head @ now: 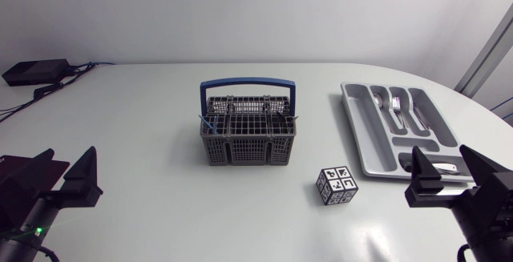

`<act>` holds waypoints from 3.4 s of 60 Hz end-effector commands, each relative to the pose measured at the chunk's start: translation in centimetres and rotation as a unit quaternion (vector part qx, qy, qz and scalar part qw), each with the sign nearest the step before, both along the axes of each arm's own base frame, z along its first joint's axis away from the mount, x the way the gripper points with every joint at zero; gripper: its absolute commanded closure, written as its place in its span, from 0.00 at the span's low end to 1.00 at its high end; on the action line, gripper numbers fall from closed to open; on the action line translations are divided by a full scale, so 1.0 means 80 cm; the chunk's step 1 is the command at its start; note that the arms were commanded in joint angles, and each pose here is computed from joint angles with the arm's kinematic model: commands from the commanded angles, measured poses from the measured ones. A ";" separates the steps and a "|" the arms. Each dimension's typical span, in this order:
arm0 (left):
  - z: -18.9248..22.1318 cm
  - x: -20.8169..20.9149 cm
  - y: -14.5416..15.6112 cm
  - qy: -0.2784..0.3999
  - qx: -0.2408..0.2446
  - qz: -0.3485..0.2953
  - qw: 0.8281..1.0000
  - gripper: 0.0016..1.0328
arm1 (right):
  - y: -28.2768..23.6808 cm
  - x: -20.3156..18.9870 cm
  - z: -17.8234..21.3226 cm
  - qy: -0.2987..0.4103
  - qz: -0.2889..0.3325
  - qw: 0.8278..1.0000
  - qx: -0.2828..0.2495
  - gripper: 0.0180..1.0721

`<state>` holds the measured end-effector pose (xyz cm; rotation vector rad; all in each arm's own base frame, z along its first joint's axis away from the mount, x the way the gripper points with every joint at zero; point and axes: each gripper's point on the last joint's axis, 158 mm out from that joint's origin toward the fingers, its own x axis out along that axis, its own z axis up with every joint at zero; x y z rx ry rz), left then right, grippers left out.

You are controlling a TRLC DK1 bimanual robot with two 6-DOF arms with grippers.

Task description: Transfer all utensils from the basket to the drawer tray.

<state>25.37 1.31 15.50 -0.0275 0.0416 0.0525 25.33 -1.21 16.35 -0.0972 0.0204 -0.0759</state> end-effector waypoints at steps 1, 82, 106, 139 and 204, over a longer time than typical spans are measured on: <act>-0.026 0.001 -0.002 0.022 -0.007 -0.002 1.000 0.04 | 0.002 0.001 -0.012 0.008 0.002 1.000 0.014 0.04; 0.038 0.065 -0.043 0.189 -0.070 -0.041 0.979 0.11 | 0.131 0.066 0.037 0.120 0.130 0.984 0.010 0.05; -0.011 0.088 -0.105 0.340 0.046 -0.182 0.922 0.11 | 0.262 0.087 -0.010 0.263 0.244 0.929 -0.085 0.05; -0.021 0.097 -0.161 0.296 0.015 -0.329 0.897 0.11 | 0.398 0.094 -0.056 0.304 0.438 0.836 -0.128 0.10; -0.036 0.123 -0.162 0.274 0.008 -0.339 0.900 0.12 | 0.495 0.154 -0.078 0.283 0.461 0.833 -0.116 0.65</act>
